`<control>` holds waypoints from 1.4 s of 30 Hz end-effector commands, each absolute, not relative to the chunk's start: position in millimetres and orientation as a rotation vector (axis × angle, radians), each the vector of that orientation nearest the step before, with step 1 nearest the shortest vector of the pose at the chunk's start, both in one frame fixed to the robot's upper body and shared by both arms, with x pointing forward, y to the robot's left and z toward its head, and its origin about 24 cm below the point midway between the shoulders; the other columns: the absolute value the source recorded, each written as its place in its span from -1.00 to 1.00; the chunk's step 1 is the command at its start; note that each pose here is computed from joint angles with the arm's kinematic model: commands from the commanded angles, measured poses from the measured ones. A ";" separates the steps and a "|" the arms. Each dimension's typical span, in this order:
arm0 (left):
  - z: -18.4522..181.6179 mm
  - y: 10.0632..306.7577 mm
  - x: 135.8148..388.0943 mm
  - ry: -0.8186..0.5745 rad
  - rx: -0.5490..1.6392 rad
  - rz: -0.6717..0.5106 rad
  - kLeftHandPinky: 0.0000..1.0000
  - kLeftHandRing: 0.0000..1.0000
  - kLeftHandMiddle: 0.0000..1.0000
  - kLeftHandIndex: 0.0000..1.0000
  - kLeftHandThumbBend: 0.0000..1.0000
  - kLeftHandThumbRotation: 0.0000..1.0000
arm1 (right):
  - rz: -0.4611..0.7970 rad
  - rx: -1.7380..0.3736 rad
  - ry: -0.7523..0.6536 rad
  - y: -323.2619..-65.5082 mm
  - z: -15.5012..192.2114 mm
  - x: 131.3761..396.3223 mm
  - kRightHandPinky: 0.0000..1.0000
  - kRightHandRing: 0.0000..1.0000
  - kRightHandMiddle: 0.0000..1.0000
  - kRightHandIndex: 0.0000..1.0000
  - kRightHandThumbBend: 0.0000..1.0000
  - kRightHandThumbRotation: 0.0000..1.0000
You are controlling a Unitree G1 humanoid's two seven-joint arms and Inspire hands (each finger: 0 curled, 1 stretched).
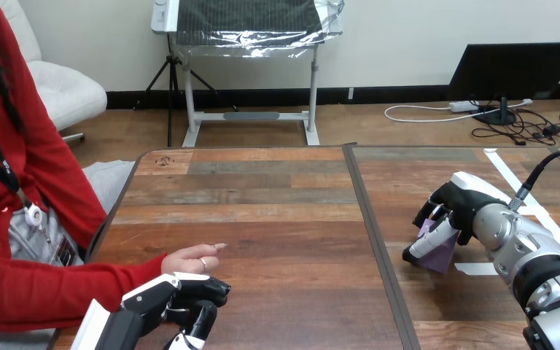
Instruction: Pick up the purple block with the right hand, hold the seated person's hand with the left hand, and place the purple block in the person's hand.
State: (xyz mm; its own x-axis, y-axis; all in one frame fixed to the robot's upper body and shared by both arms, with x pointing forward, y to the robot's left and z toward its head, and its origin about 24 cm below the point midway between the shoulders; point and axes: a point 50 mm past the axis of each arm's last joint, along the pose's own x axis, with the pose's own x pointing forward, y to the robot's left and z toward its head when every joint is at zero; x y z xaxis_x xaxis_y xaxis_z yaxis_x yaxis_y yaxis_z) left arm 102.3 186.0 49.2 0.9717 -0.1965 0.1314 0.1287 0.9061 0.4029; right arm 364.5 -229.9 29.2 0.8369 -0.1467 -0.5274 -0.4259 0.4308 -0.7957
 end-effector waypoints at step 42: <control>54.2 183.4 113.8 -0.238 0.406 -0.163 0.10 0.24 0.26 0.21 -0.30 0.51 | 0.162 -1.151 0.484 -228.8 72.3 387.4 0.34 0.48 0.50 0.38 0.89 -0.69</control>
State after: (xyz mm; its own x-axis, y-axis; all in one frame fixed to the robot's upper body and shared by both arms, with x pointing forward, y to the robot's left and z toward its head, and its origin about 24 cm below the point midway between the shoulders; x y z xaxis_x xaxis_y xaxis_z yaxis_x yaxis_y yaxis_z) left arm 104.3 185.4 49.0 0.9713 -0.1938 0.1381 0.1231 0.9058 0.4054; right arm 363.6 -235.5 30.4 0.8221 -0.1454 -0.5505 -0.4469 0.4342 -0.7821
